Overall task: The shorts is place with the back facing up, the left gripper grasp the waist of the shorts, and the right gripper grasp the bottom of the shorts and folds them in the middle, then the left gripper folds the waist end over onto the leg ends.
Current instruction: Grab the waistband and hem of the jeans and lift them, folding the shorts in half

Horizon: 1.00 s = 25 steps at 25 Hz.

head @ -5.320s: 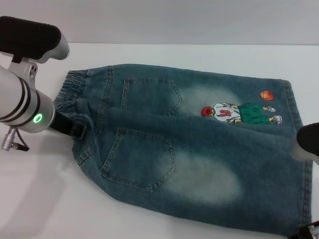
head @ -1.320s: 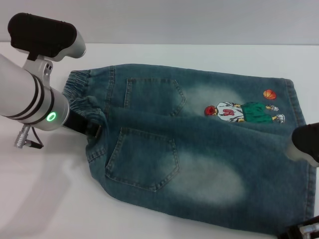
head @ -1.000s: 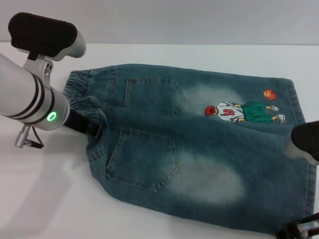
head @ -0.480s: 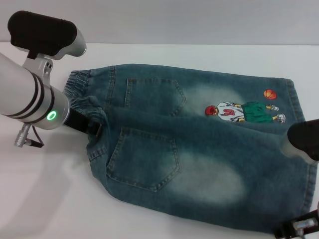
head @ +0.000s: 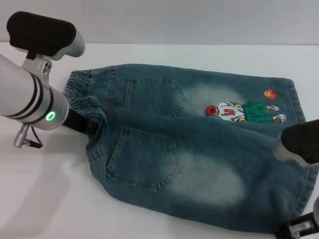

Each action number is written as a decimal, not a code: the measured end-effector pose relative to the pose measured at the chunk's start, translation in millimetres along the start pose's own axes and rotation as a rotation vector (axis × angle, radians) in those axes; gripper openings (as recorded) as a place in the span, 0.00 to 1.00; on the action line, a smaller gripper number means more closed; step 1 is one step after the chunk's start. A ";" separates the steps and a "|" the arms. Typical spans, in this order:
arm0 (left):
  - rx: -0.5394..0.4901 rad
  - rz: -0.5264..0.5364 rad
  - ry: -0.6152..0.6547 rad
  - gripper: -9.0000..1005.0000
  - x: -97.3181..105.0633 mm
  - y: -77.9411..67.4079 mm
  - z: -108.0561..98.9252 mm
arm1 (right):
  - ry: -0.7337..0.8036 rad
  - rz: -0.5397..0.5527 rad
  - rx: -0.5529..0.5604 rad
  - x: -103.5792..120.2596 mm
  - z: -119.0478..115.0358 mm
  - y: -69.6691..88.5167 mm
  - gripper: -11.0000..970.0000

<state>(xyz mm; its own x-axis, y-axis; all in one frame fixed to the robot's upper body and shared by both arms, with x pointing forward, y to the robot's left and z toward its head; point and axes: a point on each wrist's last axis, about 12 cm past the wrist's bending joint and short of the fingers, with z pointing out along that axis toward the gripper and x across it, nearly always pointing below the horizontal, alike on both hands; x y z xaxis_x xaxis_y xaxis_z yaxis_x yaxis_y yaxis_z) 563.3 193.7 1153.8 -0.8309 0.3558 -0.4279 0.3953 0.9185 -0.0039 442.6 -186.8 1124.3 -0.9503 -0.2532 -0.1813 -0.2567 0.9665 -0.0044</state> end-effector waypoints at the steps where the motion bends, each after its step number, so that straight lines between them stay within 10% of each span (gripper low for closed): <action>1: 0.000 0.000 0.000 0.23 0.0 0.0 0.0 | -0.003 -0.022 -0.010 -0.5 -1.2 2.2 0.48; 9: 0.000 0.001 -0.002 0.23 -0.7 -0.2 -0.1 | -0.041 -0.056 -0.035 -5.0 -11.1 7.0 0.13; 25: -0.004 -0.037 -0.068 0.23 -0.5 5.9 -2.5 | -0.169 -0.046 0.021 -16.1 -38.4 -7.5 0.07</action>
<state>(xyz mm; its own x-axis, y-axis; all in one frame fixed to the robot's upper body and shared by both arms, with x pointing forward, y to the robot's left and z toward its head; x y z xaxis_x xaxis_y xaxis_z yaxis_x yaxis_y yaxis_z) 565.1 199.4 1156.2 -0.8163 0.3087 -0.4883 0.3627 0.9318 -0.0172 453.0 -191.7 1165.0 -0.8941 -0.2884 -0.3427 -0.2942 0.9551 -0.0364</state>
